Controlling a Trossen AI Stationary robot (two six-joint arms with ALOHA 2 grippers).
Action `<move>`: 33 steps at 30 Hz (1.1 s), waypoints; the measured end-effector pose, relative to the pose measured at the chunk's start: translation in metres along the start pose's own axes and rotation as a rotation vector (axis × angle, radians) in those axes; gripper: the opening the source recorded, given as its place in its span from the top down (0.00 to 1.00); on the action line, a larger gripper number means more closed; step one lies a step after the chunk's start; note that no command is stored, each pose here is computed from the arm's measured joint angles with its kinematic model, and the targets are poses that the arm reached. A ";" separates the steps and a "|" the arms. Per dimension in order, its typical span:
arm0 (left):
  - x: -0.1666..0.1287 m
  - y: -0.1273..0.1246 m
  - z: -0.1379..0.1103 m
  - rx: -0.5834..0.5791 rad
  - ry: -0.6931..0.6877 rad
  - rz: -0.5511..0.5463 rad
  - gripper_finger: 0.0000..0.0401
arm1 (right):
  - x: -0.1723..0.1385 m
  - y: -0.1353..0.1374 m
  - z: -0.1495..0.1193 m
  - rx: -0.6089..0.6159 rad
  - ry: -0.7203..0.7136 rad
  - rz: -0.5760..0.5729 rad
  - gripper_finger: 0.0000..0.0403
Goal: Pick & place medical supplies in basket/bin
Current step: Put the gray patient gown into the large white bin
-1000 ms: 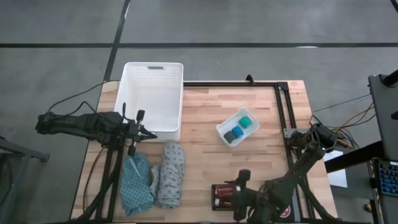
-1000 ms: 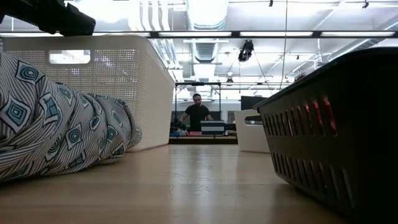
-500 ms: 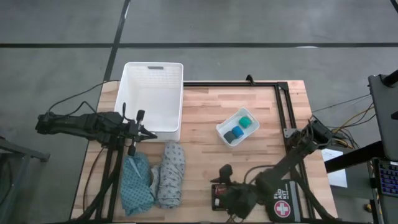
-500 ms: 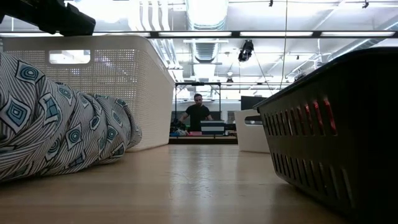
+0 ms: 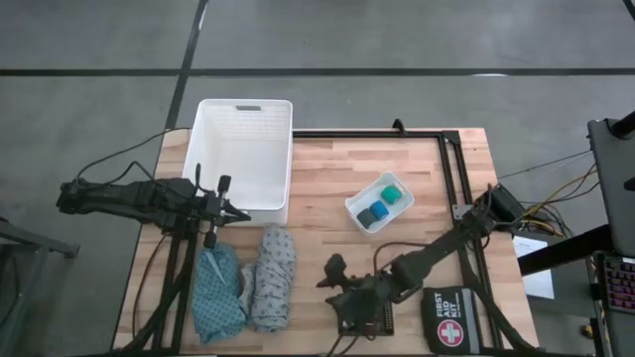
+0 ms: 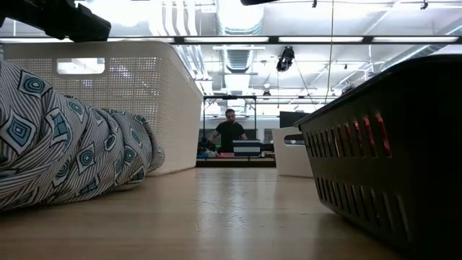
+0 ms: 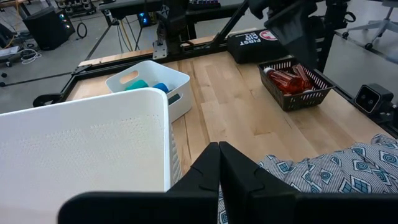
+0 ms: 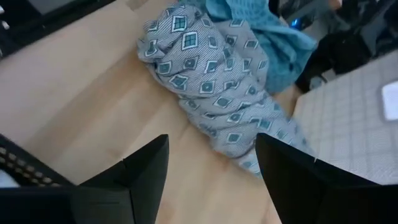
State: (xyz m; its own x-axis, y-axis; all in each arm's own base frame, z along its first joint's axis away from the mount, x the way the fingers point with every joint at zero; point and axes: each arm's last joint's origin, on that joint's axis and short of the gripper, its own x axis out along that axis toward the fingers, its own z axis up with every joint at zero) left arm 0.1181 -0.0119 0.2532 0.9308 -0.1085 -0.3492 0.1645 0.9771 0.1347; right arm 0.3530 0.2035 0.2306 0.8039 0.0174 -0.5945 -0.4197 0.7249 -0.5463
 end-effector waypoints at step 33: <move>0.000 0.000 0.000 0.000 0.000 0.000 0.99 | 0.015 -0.014 -0.010 -0.546 -0.061 0.076 0.08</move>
State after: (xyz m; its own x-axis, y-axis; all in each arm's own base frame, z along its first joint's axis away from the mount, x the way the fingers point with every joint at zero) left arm 0.1181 -0.0119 0.2532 0.9308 -0.1086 -0.3489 0.1644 0.9771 0.1347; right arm 0.3669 0.1868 0.2240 0.7792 0.1072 -0.6175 -0.6216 0.2581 -0.7396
